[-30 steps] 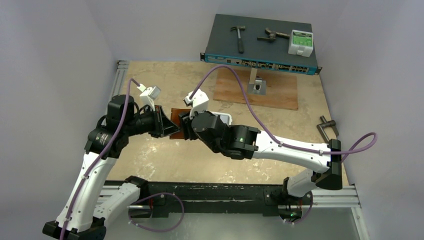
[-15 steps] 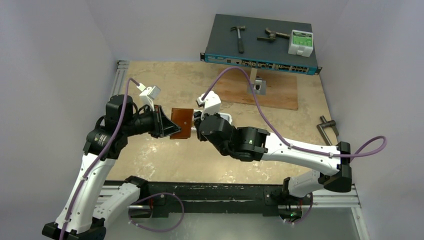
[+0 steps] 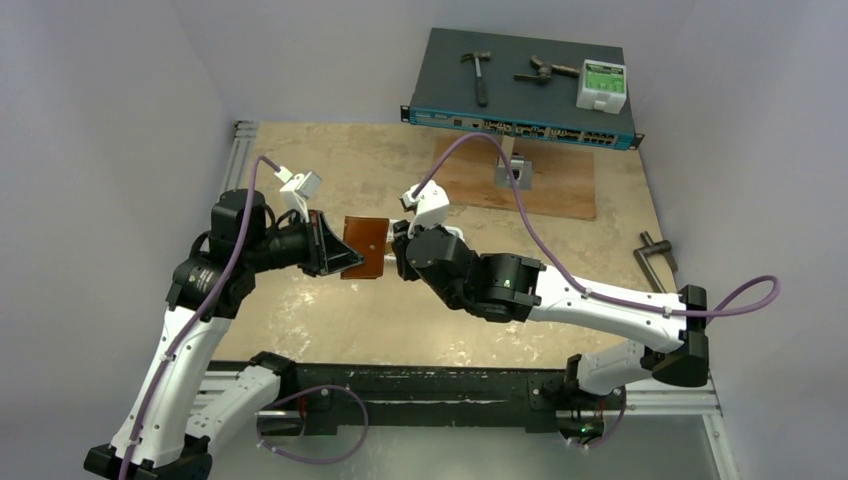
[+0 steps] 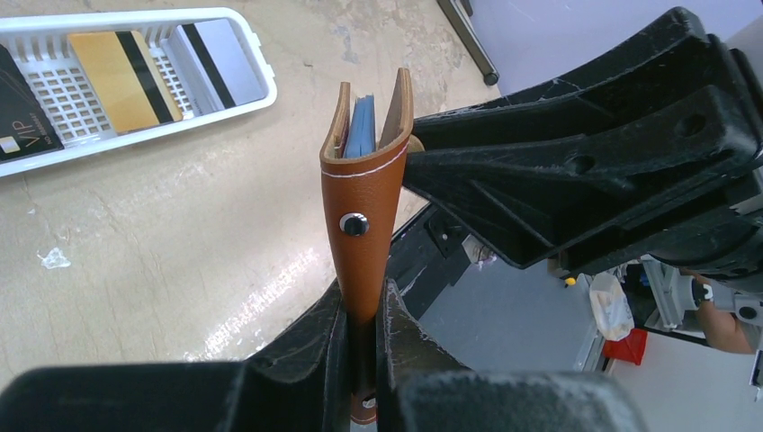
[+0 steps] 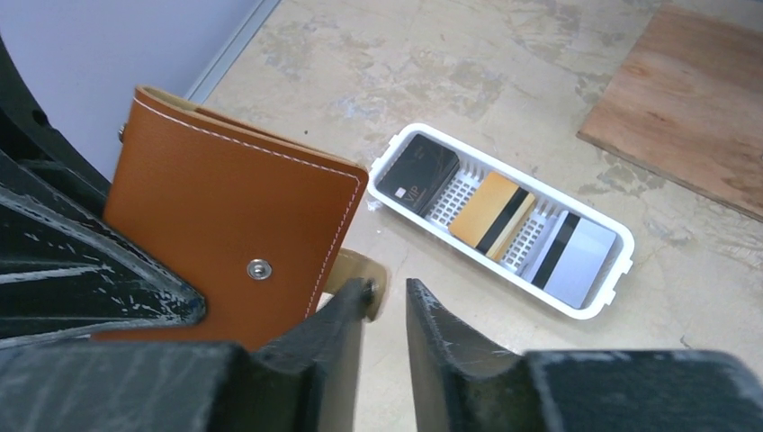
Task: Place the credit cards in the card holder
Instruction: Place the card holder at the center of the board.
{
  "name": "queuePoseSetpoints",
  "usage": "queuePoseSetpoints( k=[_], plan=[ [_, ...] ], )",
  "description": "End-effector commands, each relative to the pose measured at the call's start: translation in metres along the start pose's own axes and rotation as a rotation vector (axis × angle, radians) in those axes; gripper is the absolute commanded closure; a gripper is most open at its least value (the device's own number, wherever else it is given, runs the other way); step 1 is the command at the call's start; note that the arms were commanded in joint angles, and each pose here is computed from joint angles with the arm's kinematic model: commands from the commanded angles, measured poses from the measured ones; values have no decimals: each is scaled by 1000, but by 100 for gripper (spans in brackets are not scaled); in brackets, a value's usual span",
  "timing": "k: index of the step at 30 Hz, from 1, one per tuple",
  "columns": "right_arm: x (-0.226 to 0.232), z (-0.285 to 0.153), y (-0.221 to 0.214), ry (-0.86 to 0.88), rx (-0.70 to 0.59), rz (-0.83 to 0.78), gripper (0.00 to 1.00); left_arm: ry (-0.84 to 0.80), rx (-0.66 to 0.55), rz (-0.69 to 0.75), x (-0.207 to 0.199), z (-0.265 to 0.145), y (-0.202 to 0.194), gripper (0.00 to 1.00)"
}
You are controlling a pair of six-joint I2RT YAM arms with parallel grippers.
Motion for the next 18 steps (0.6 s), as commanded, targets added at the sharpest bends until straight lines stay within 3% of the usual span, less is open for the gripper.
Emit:
queuePoseSetpoints(
  k=[1, 5, 11, 14, 18],
  plan=[
    [2, 2, -1, 18, -1, 66, 71, -64, -62, 53, -22, -9, 16, 100],
    [3, 4, -4, 31, 3, 95, 63, -69, -64, 53, -23, -10, 16, 100],
    [5, 7, 5, 60, -30, 168, 67, -71, -65, 51, -24, -11, 14, 100],
    [4, 9, 9, 63, -44, 204, 77, -75, -66, 50, -25, -12, 13, 100],
    [2, 8, 11, 77, -57, 249, 100, -75, -66, 52, -25, -13, 13, 100]
  ],
)
Point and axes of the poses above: each gripper's point midway between its finger pads, its own z axis out along the fingers, its own x axis along the line the jaws close on, y = z × x, the point moved 1 cm from there along -z, back along the fingers, and after that the axes turned 1 degree about z, right-handed, at the moved point
